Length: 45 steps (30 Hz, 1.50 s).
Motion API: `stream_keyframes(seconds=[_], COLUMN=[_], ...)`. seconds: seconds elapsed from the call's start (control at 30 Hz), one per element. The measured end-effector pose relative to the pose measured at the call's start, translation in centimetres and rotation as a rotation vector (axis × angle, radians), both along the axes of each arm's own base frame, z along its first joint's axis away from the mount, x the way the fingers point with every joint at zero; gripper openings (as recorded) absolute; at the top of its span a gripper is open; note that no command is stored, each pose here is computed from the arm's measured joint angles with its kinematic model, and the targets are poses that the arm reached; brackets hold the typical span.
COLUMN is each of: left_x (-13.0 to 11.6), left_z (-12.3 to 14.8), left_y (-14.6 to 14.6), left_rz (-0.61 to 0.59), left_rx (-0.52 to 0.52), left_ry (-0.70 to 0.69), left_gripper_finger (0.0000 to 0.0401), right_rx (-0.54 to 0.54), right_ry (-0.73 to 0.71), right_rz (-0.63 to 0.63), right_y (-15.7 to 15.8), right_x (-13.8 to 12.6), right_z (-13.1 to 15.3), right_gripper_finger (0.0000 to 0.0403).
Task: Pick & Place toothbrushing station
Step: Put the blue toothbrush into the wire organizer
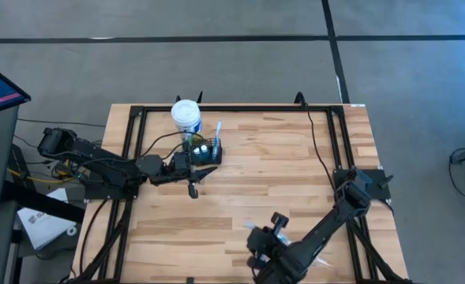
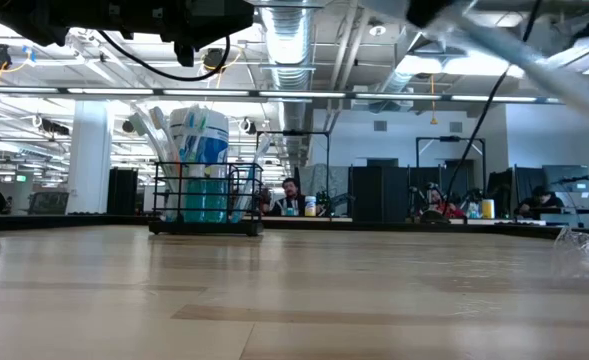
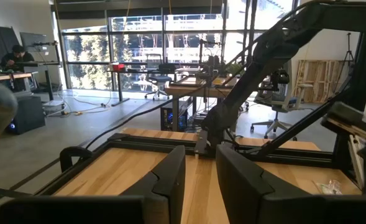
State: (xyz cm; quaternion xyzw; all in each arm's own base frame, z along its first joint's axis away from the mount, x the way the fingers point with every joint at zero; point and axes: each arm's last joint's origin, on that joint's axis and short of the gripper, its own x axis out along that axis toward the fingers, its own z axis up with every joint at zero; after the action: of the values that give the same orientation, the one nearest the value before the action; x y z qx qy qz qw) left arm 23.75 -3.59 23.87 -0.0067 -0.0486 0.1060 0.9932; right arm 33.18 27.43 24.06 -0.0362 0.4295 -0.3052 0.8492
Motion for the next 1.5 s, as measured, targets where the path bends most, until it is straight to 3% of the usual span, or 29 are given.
stream_keyframes(seconds=[0.57,0.73,1.13,1.5], left_x=[0.0,0.0,0.0,0.0], left_z=[0.0,0.0,0.0,0.0], left_y=[-0.1,-0.3,-0.3,-0.3], left_rz=[-0.028,-0.096,-0.097,-0.097], left_rx=[0.003,0.01,0.01,0.01], left_ry=[0.0,-0.002,-0.003,-0.004], left_gripper_finger=[0.0085,0.0085,0.0085,0.0085], right_rx=[-0.208,-0.238,-0.302,-0.306], right_ry=[-0.154,-0.197,-0.278,-0.276], right_rz=[-0.018,-0.004,-0.005,0.068], right_y=[-2.4,-2.8,-3.5,-4.7], right_x=[1.1,0.8,0.9,2.8], right_z=[2.6,4.0,5.5,7.6], right_gripper_finger=[0.0001,0.0001,0.0001,0.0001])
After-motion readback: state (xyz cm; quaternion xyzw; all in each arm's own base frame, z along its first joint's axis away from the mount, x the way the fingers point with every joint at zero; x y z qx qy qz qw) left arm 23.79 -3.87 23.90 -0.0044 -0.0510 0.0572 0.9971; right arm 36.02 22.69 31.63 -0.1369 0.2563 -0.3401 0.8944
